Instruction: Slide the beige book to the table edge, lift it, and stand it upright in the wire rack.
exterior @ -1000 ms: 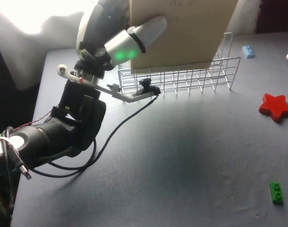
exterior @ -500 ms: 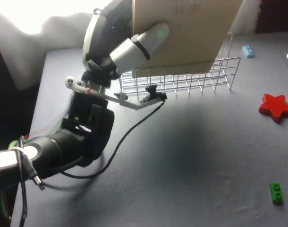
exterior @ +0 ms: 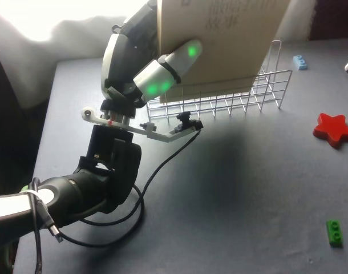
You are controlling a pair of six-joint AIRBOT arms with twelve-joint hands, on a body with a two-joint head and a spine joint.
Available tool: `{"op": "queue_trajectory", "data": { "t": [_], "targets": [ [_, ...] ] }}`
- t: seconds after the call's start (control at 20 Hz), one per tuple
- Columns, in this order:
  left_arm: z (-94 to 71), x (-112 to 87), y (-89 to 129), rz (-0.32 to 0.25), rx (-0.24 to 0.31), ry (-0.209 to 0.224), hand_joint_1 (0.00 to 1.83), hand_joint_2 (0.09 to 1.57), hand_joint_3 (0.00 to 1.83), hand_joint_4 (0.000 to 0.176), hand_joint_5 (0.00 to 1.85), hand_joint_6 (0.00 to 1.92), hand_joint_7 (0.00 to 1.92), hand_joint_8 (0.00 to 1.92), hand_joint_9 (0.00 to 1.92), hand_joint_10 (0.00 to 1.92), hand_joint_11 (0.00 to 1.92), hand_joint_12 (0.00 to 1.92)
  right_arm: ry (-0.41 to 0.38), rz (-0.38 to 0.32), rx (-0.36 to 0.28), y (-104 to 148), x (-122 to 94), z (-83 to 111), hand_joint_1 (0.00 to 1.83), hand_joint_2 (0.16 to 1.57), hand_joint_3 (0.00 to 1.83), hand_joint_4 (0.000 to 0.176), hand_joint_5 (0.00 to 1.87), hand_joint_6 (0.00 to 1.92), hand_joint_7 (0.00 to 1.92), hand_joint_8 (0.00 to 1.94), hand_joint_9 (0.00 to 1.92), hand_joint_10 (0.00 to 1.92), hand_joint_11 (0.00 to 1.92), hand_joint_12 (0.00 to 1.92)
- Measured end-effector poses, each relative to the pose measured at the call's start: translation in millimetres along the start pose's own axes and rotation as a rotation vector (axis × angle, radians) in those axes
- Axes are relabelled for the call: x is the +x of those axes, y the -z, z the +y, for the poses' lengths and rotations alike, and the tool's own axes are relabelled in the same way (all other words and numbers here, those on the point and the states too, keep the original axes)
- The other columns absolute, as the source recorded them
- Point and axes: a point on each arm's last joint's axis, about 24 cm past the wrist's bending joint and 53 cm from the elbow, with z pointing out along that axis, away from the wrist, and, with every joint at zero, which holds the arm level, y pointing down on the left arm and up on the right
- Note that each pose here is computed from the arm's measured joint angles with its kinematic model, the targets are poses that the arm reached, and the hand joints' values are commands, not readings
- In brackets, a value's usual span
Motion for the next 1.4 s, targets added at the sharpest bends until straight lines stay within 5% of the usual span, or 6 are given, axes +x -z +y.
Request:
{"op": "queue_trajectory", "data": {
  "t": [0.45, 0.55, 1.0, 1.2, 1.35, 1.4],
  "targets": [
    [-1.4, -2.1, 2.2, -0.014, 0.015, 0.006, 1.48, 1.16, 0.00, 0.000, 0.87, 1.06, 0.70, 1.27, 0.81, 1.30, 0.80, 1.56, 0.013, 0.000, 0.000, 0.0, 0.1, 0.0, 0.21, 1.11, 0.00, 0.000, 0.37, 0.01, 0.37, 0.00, 0.37, 0.01, 0.01, 0.94],
    [-1.5, -2.6, 3.1, -0.014, 0.015, 0.005, 1.48, 1.21, 0.00, 0.000, 0.74, 1.24, 0.61, 1.37, 0.73, 1.39, 0.66, 1.65, 0.014, 0.001, 0.001, 0.0, 0.2, -0.2, 0.23, 1.10, 0.00, 0.000, 0.36, 0.00, 0.37, 0.00, 0.36, 0.00, 0.01, 0.95],
    [-5.3, -6.0, 5.8, -0.013, 0.014, -0.007, 1.48, 1.18, 0.00, 0.000, 0.78, 1.16, 0.70, 1.31, 0.77, 1.38, 0.81, 1.57, 0.013, 0.000, 0.000, 0.0, 0.1, -0.1, 0.22, 1.10, 0.00, 0.000, 0.37, 0.01, 0.38, 0.01, 0.38, 0.01, 0.02, 0.96],
    [-7.3, -15.3, 10.4, -0.038, 0.009, -0.014, 1.34, 1.22, 0.00, 0.000, 0.80, 1.26, 0.67, 1.37, 0.73, 1.49, 0.62, 1.47, 0.014, 0.000, 0.001, 0.0, 0.1, -0.2, 0.21, 1.11, 0.00, 0.000, 0.34, 0.00, 0.36, 0.00, 0.36, 0.00, 0.01, 0.96],
    [-6.9, -16.9, 10.4, -0.045, 0.008, -0.014, 1.19, 1.23, 0.00, 0.000, 0.85, 1.34, 0.68, 1.30, 0.72, 0.74, 0.59, 1.25, 0.013, 0.000, 0.000, 0.0, 0.1, 0.0, 0.22, 1.11, 0.00, 0.000, 0.37, 0.01, 0.38, 0.01, 0.38, 0.01, 0.01, 0.96],
    [-6.9, -16.6, 10.3, -0.044, 0.007, -0.014, 1.13, 1.20, 0.00, 0.000, 0.83, 1.24, 0.69, 0.79, 0.71, 0.64, 0.54, 1.20, 0.013, 0.000, 0.000, 0.0, 0.1, -0.1, 0.22, 1.10, 0.00, 0.000, 0.37, 0.01, 0.38, 0.01, 0.38, 0.01, 0.01, 0.96]
  ]
}}
